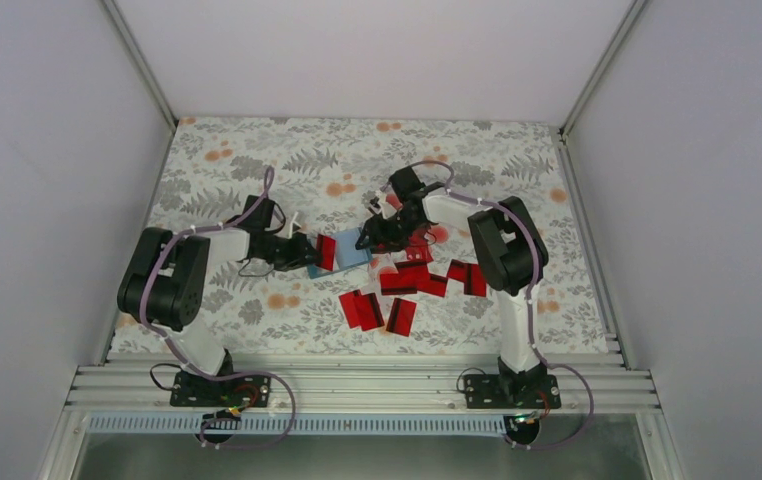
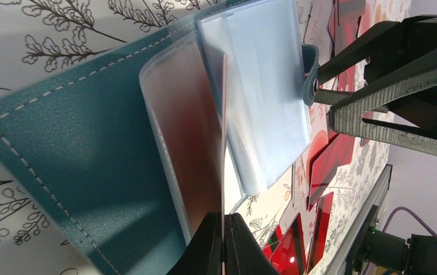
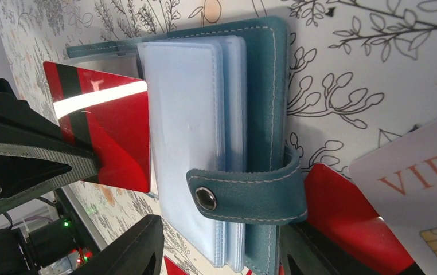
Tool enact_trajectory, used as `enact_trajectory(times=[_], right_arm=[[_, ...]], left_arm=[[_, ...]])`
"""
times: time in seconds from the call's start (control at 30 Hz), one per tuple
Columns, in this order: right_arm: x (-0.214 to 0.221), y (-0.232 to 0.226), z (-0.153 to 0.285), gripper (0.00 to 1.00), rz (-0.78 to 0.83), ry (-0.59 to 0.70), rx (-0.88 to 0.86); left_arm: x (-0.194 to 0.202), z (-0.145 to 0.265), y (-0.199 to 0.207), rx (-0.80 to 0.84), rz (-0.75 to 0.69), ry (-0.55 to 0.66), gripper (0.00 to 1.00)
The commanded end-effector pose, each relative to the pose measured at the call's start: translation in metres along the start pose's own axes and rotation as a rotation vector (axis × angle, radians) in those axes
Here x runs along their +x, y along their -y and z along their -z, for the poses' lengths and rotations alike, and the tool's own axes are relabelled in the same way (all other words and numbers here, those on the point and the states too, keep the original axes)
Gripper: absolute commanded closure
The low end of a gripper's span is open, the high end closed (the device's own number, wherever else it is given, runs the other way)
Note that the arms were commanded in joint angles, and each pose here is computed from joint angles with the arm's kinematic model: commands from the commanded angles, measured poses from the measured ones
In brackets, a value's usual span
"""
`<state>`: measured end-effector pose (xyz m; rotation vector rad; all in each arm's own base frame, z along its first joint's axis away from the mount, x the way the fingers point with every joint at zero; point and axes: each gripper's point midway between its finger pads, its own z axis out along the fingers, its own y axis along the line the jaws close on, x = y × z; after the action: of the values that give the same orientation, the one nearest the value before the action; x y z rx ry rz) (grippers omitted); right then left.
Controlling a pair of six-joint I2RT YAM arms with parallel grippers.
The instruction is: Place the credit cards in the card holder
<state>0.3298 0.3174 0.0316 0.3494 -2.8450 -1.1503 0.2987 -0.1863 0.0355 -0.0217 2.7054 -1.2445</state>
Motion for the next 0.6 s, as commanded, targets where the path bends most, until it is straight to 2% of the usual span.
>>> enact_trajectory(times=[0.0, 0.57], right_arm=[[0.0123, 0.0275, -0.0184, 0.49, -0.027, -0.037, 0.066], [0.0161, 0.0248, -0.0202, 0.5, -0.026, -0.061, 0.045]], left_arm=[[-0.0007, -0.0048, 0.0057, 0.037, -0.004, -0.02, 0.98], [-0.0102, -0.0098, 0.0084, 0.059, 0.061, -0.031, 0.98]])
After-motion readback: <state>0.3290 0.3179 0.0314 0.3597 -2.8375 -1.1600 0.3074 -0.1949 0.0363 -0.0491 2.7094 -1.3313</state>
